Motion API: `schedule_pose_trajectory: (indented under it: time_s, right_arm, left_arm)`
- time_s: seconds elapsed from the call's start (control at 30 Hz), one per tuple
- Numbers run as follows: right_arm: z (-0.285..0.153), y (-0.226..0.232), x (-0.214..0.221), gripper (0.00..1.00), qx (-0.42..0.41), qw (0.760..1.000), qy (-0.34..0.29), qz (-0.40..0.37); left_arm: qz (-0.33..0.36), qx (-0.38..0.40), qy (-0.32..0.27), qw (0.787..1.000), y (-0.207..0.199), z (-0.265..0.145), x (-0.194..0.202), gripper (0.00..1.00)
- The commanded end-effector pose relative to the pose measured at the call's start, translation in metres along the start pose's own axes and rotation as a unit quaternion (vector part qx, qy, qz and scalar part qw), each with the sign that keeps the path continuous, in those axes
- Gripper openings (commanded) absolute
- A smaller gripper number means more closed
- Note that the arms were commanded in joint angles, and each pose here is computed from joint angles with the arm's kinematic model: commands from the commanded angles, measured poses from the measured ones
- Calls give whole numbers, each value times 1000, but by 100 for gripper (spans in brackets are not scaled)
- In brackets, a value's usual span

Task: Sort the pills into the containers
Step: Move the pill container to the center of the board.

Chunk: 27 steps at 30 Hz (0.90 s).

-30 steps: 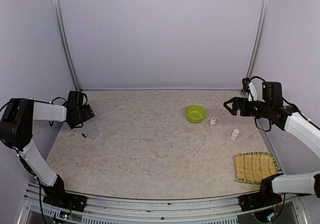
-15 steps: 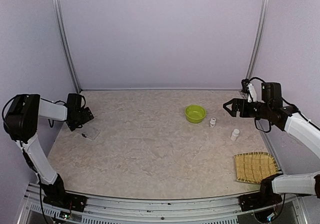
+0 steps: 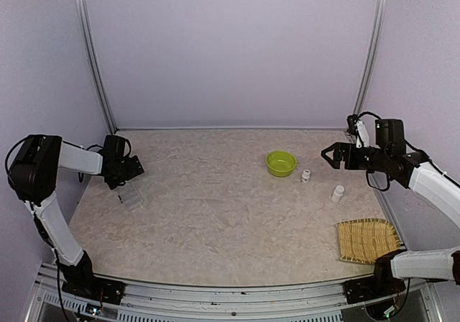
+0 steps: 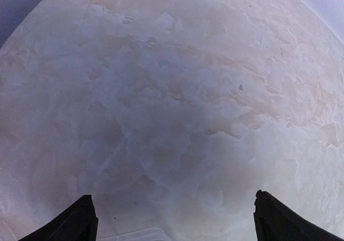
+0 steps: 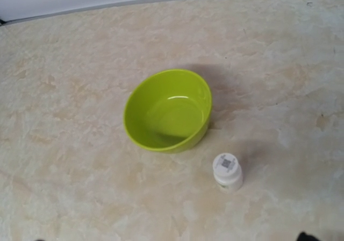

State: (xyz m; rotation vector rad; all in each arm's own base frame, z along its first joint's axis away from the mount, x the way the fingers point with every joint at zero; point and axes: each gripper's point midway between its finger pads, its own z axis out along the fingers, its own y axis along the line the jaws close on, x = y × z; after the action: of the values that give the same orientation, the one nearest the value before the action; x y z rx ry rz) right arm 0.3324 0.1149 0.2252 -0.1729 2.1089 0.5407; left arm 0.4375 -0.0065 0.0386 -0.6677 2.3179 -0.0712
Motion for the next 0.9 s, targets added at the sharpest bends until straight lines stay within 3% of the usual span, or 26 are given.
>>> schedule_pose_trajectory:
  time_s: [0.0, 0.23, 0.63, 0.87]
  right_arm:
    - [-6, 6, -9, 100, 0, 1000, -12, -14]
    - [-6, 2, -5, 100, 8, 1000, -9, -15]
    - [-5, 1, -2, 100, 7, 1000, -8, -13]
    - [-4, 1, -2, 100, 8, 1000, -7, -13]
  left_arm:
    - [4, 15, 25, 1000, -8, -10, 22, 99]
    - [14, 25, 30, 999, -16, -27, 42, 99]
    - [1, -15, -21, 1000, -9, -77, 35, 99]
    - [-26, -71, 22, 997, 6, -87, 70, 99]
